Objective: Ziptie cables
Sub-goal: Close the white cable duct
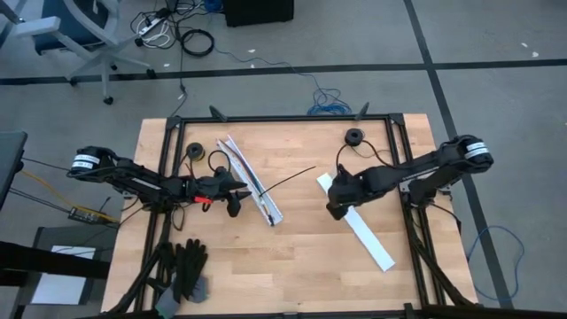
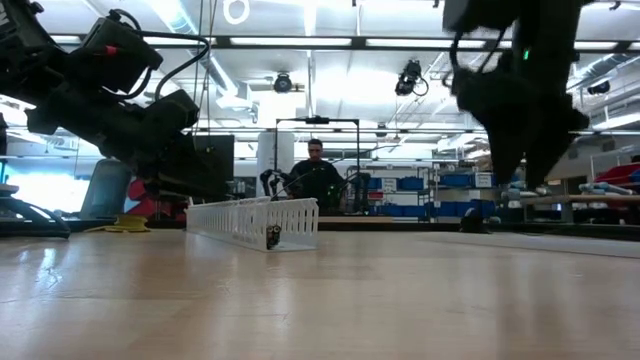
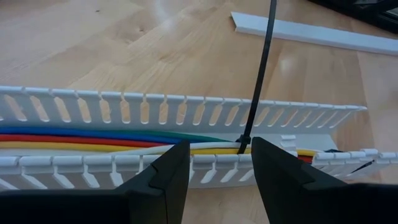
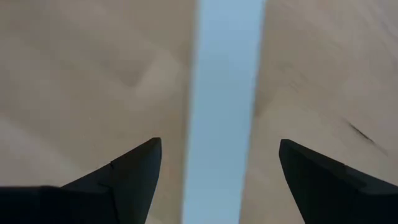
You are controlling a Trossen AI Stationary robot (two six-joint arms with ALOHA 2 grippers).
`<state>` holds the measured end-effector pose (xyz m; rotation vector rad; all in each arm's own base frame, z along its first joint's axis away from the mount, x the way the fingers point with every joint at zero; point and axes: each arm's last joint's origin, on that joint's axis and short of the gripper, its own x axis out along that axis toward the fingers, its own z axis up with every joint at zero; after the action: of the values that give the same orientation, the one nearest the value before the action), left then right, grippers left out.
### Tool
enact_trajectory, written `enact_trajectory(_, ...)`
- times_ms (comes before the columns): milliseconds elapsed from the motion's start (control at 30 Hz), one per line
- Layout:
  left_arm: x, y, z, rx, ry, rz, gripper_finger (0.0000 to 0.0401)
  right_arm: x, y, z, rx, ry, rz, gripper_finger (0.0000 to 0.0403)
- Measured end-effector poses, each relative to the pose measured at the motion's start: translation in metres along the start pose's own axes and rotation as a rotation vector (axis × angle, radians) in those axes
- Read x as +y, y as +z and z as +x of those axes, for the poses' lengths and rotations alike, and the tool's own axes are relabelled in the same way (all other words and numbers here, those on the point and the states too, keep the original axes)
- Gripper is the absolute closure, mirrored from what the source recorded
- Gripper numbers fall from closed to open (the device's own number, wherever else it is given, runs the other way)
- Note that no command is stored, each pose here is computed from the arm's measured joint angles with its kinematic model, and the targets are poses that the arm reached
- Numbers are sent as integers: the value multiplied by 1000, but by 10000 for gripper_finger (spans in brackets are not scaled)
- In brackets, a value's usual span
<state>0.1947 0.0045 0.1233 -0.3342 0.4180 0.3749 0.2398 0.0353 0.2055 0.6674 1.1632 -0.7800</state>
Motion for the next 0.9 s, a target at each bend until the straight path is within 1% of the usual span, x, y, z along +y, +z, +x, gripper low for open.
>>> enact_trajectory(100, 0, 0, 0, 0, 0, -1, 254, -7, 0, 15, 54, -52, 50, 95)
enact_trajectory(233, 0, 0, 0, 2, 1, -2, 254, -6, -4, 37, 114, -82, 46, 95)
enact_trajectory(433, 0, 0, 0, 5, 0, -5, 254, 11, -4, 60, 147, 5, -27, 95)
enact_trajectory(700, 0, 0, 0, 6, 0, -20, 254, 13, -7, 73, 177, -48, -49, 95)
enact_trajectory(900, 0, 0, 0, 6, 0, -23, 254, 14, -7, 74, 200, -31, -80, 99)
